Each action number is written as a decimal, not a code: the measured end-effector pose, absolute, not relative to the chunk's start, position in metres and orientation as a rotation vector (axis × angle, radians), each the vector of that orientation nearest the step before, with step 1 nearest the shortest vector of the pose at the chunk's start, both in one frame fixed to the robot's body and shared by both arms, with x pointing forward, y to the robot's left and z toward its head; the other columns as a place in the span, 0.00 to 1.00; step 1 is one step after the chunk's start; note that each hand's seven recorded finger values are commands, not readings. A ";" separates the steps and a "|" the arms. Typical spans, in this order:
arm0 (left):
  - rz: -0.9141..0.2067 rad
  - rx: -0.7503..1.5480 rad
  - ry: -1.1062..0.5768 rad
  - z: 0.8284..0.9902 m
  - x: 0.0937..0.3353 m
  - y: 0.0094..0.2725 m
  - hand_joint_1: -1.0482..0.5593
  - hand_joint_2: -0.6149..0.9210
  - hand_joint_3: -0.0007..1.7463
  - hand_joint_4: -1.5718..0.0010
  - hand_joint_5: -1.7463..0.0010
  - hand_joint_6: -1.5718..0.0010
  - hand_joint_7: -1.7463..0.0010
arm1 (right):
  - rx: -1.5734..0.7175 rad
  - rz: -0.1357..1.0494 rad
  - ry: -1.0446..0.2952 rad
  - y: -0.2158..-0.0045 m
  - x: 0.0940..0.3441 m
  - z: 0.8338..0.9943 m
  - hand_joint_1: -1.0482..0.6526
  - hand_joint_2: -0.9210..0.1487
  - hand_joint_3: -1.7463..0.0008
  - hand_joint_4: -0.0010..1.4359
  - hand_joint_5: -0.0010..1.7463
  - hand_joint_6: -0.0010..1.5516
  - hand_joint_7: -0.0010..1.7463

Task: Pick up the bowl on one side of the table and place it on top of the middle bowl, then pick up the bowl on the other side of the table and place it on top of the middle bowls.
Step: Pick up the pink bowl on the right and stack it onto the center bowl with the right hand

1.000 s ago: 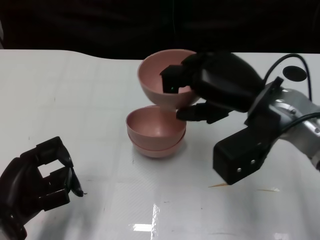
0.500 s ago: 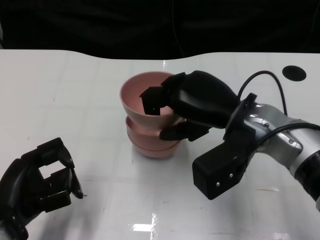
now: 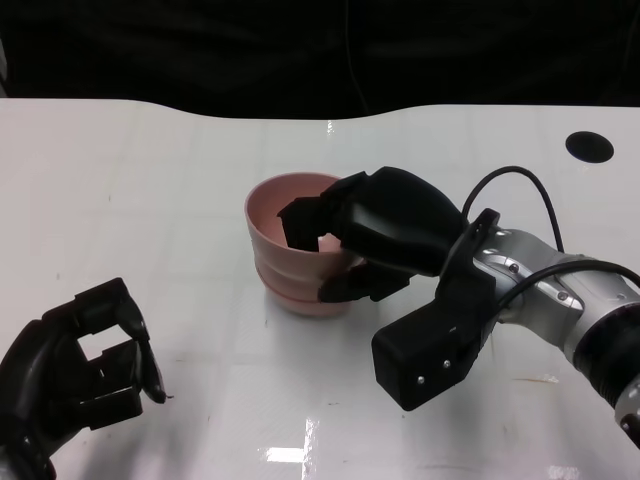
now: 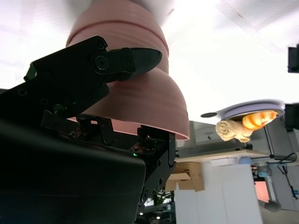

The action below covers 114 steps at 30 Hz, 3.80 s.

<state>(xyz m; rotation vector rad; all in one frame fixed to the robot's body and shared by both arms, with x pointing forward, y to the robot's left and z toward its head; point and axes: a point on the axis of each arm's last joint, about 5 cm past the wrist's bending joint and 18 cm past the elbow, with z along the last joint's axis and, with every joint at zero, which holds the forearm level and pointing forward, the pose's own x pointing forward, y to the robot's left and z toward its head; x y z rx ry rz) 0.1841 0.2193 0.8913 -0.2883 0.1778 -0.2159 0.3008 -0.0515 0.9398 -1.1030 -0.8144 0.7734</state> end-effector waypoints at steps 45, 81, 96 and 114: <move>-0.224 -0.284 0.170 0.893 0.184 0.214 0.78 0.85 0.88 0.41 0.00 0.51 0.00 | -1.217 0.801 -0.770 -0.049 0.307 0.922 0.45 0.00 0.86 0.57 1.00 0.36 0.98; -0.217 -0.305 0.197 0.892 0.184 0.212 0.79 0.85 0.85 0.48 0.00 0.51 0.00 | -1.388 0.897 -0.527 -0.036 0.314 0.929 0.01 0.00 0.57 0.00 0.00 0.01 0.00; -0.208 -0.310 0.208 0.892 0.184 0.212 0.79 0.86 0.84 0.52 0.00 0.51 0.00 | -1.460 0.900 -0.549 -0.035 0.311 0.922 0.02 0.00 0.51 0.00 0.00 0.00 0.00; -0.205 -0.308 0.200 0.891 0.184 0.212 0.78 0.85 0.85 0.49 0.00 0.51 0.00 | -1.527 0.849 -0.577 -0.040 0.308 0.910 0.03 0.00 0.47 0.00 0.00 0.00 0.00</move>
